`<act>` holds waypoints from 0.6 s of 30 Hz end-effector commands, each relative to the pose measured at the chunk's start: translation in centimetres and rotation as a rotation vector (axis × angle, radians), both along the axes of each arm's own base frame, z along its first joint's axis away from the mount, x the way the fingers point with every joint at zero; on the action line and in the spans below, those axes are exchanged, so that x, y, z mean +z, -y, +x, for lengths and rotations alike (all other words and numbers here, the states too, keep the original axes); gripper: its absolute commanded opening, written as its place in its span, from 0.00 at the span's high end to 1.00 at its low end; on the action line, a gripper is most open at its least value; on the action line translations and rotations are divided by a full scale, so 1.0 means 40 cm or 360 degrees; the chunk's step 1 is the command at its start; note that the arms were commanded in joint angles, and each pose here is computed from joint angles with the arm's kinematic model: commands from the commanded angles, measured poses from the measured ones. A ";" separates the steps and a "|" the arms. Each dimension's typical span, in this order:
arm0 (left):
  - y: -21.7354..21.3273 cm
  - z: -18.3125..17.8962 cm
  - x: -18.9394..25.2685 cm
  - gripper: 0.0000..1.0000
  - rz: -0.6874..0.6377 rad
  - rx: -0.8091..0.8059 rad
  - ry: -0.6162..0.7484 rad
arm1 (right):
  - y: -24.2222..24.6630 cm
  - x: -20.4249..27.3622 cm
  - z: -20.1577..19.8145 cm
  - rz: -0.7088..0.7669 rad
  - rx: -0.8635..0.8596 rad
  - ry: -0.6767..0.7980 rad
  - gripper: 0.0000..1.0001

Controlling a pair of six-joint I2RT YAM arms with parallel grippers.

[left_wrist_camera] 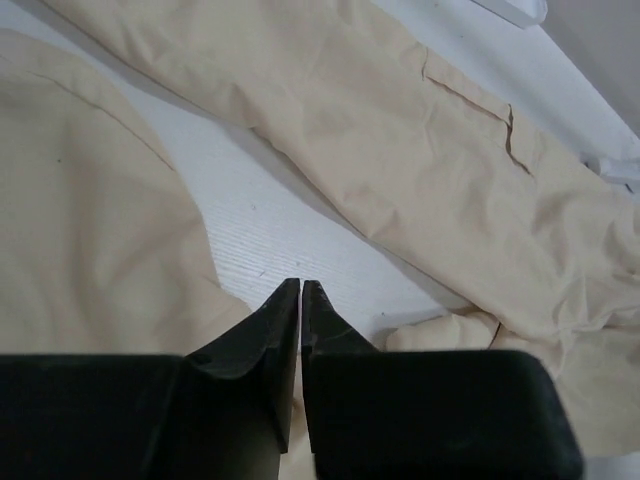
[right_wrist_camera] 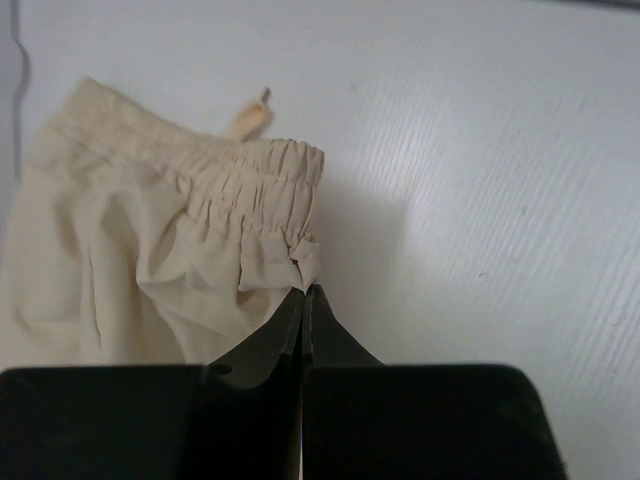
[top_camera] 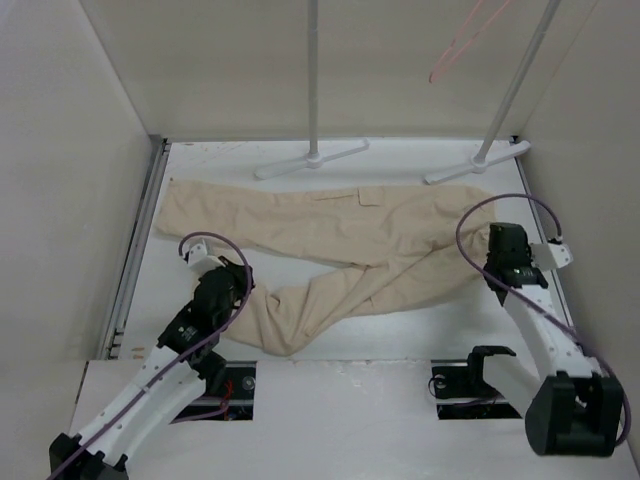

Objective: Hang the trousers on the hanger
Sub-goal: Fold the trousers

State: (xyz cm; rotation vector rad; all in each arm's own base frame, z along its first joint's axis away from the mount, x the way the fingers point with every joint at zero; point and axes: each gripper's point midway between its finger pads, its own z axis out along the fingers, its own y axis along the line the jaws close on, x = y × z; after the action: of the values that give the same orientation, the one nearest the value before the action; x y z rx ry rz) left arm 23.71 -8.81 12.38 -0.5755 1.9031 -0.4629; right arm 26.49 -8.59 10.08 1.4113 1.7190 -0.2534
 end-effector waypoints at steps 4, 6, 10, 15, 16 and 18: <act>-0.073 -0.020 0.053 0.98 0.0011 0.0160 -0.0021 | 0.090 0.066 -0.076 -0.0157 -0.0086 0.0171 1.00; -0.138 -0.038 0.035 0.85 0.0127 0.0311 -0.0154 | 0.081 0.069 -0.056 -0.0116 -0.0045 0.0263 1.00; -0.249 -0.071 0.014 0.50 0.0261 0.0592 -0.0298 | 0.059 0.066 -0.019 -0.0069 0.0037 0.0369 1.00; -0.307 -0.047 -0.057 0.33 0.0432 0.0760 -0.0492 | 0.006 0.076 0.028 -0.0038 0.0194 0.0474 1.00; -0.309 -0.032 -0.071 0.33 0.0439 0.0771 -0.0501 | -0.004 0.074 0.033 -0.0036 0.0226 0.0479 1.00; -0.316 -0.004 -0.092 0.35 0.0455 0.0796 -0.0531 | -0.027 0.079 0.043 -0.0026 0.0292 0.0504 0.99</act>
State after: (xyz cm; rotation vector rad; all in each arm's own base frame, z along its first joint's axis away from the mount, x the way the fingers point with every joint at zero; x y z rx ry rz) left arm 22.25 2.68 8.88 -0.9285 2.0302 0.1673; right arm 26.28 -8.86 11.34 1.2850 1.6061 -0.0538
